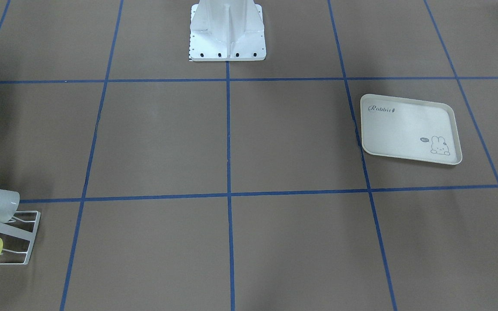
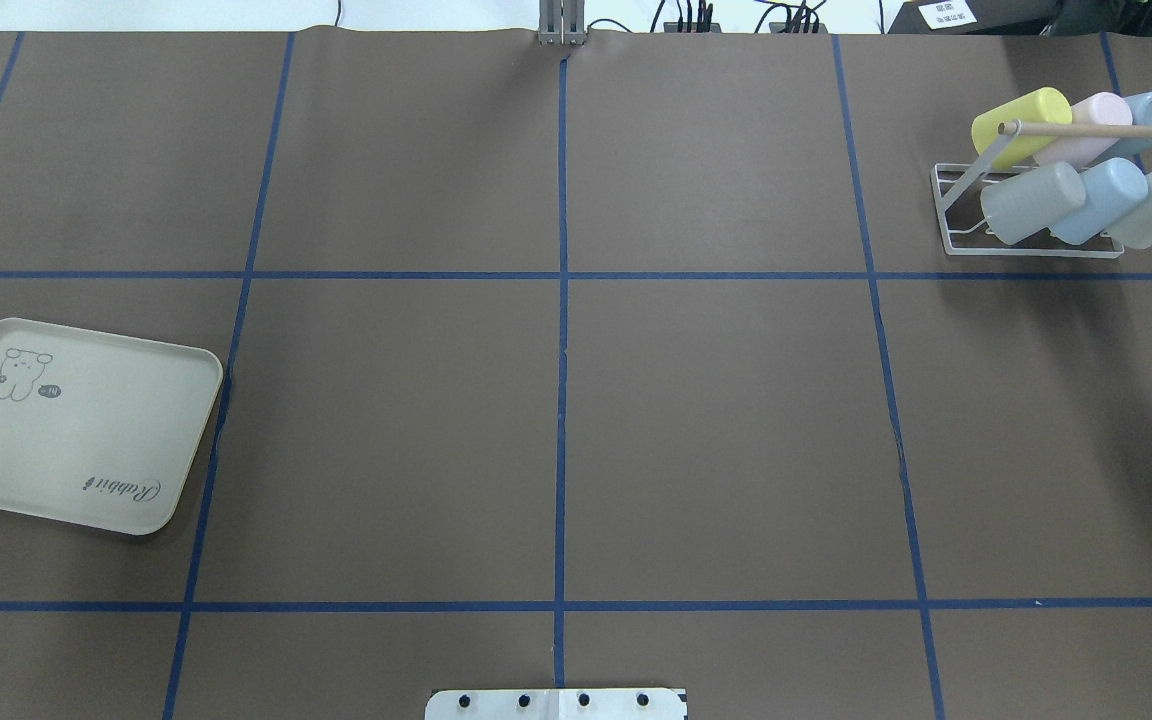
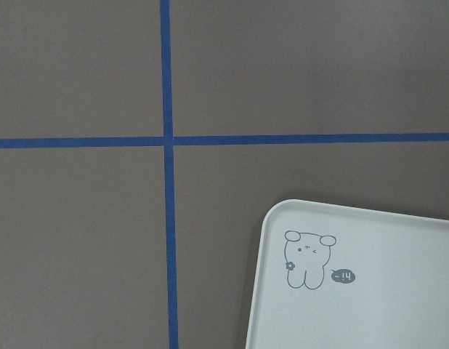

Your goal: Transfer IKEA cup to right arm and place on rack

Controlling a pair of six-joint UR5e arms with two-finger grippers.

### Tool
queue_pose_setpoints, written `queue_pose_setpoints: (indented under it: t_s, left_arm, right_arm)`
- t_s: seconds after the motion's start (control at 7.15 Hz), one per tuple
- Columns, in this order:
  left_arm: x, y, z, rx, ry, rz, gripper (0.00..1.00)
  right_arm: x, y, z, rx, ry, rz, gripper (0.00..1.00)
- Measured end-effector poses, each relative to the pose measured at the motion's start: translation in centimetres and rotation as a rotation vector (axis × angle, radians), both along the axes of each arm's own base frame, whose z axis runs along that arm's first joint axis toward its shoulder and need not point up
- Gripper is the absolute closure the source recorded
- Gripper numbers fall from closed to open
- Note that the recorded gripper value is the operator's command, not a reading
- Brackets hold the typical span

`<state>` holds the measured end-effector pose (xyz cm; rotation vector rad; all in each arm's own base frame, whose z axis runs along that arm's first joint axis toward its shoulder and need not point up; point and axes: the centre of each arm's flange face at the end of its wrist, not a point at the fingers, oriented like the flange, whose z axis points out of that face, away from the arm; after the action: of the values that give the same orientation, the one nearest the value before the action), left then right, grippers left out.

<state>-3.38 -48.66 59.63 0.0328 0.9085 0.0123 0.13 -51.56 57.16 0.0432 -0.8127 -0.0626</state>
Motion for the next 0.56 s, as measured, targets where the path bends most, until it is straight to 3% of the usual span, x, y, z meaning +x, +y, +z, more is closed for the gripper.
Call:
queue_pose_setpoints:
  t_s: [0.56]
  left_arm:
    - [0.0, -0.3, -0.7, 0.012, 0.005, 0.001, 0.0]
  right_arm:
    - [-0.3, 0.5, -2.2, 0.044, -0.019, -0.014, 0.0]
